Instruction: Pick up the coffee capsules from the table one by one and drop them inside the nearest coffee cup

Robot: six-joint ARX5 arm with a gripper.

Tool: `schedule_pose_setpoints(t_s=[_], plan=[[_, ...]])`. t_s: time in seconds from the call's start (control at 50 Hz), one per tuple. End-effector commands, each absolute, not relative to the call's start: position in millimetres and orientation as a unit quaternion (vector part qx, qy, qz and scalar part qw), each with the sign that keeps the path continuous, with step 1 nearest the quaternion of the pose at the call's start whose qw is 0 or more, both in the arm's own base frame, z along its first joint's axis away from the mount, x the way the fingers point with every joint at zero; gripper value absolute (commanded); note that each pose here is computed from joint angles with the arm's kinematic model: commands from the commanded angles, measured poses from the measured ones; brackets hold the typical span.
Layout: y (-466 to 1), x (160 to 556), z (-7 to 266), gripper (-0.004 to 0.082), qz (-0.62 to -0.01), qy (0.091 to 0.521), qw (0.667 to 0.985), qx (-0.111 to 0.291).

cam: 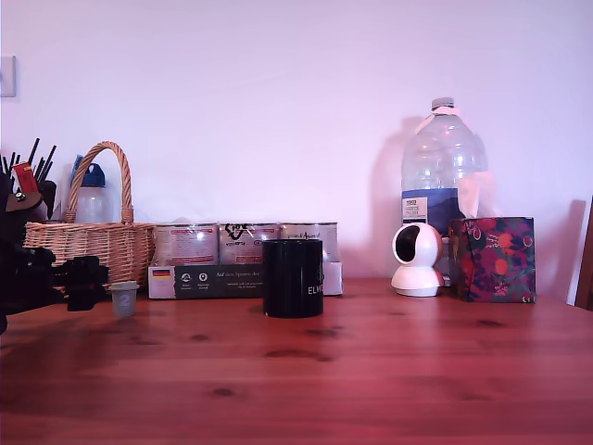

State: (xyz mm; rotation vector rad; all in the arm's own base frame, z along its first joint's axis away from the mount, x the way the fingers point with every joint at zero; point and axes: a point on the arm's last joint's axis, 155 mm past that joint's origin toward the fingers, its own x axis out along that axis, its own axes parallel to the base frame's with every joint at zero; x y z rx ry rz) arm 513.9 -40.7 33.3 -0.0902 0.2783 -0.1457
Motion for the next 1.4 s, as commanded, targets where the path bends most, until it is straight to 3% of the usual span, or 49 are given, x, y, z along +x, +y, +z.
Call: schedule_pose_setpoints(t_s=[0.0, 0.34, 0.62, 0.9, 1.06, 1.38], plan=[[-42, 512, 38, 0.0515, -0.073, 0.142, 0.986, -0.044], [-52, 510, 39, 0.0515, -0.095, 0.143, 0.984, -0.046], [-88, 504, 38, 0.0515, -0.147, 0.144, 0.978, -0.016], [-90, 503, 36, 0.0515, -0.149, 0.148, 0.978, -0.016], [-91, 503, 25, 0.0515, -0.150, 0.175, 0.973, -0.017], [-98, 527, 23, 0.0515, -0.153, 0.183, 0.971, -0.017]])
